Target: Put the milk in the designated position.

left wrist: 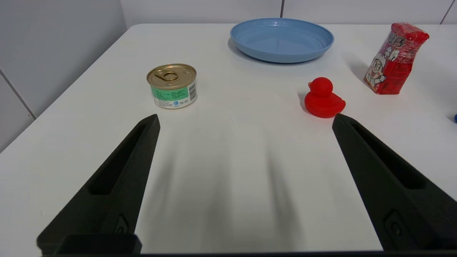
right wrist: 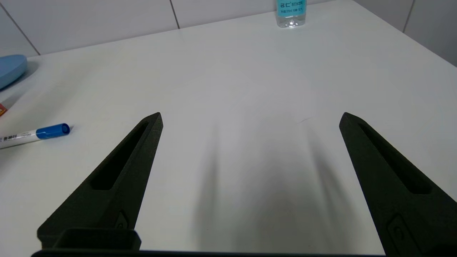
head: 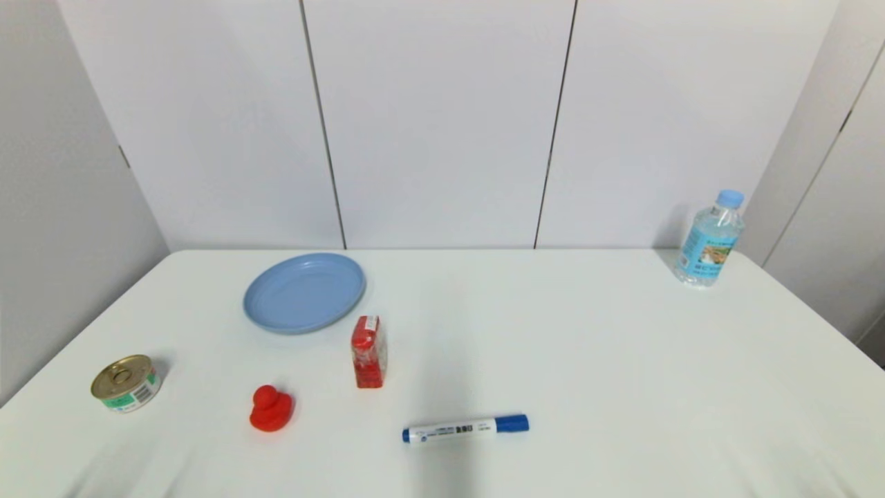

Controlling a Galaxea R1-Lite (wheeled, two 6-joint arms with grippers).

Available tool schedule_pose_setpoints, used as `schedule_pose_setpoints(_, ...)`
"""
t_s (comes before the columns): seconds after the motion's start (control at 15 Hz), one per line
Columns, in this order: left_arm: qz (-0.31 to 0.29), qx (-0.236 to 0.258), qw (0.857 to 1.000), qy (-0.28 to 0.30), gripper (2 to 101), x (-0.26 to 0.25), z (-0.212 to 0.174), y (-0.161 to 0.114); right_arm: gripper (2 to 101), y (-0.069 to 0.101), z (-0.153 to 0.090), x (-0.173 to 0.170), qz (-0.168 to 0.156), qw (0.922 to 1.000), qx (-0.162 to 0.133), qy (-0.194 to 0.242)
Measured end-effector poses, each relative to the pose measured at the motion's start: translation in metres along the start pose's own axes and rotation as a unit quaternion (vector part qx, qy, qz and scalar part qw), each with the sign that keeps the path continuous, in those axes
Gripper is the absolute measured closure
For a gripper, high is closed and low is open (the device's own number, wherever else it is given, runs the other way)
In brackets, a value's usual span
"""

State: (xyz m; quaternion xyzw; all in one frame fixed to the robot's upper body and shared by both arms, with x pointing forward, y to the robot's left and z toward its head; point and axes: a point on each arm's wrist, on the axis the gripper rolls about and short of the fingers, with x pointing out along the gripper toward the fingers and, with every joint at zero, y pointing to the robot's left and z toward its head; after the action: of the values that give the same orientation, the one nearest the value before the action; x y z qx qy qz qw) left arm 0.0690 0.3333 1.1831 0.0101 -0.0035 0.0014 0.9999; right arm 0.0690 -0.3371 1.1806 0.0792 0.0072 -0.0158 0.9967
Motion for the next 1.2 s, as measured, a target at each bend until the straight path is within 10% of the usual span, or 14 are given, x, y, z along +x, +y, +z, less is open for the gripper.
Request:
schedule_pose_setpoints(0.93, 0.001, -0.013, 1.000, 0.018, 5.3, 0.002, 0.002, 0.000, 4.3, 0.000, 0.000, 0.000, 0.001, 1.0000, 0.000, 0.000)
schedule_pose_setpoints(1.2, -0.053, 0.043, 0.997, 0.035, 5.3, 0.015, 0.055, -0.001, 4.3, 0.000, 0.000, 0.000, 0.000, 1.0000, 0.000, 0.000)
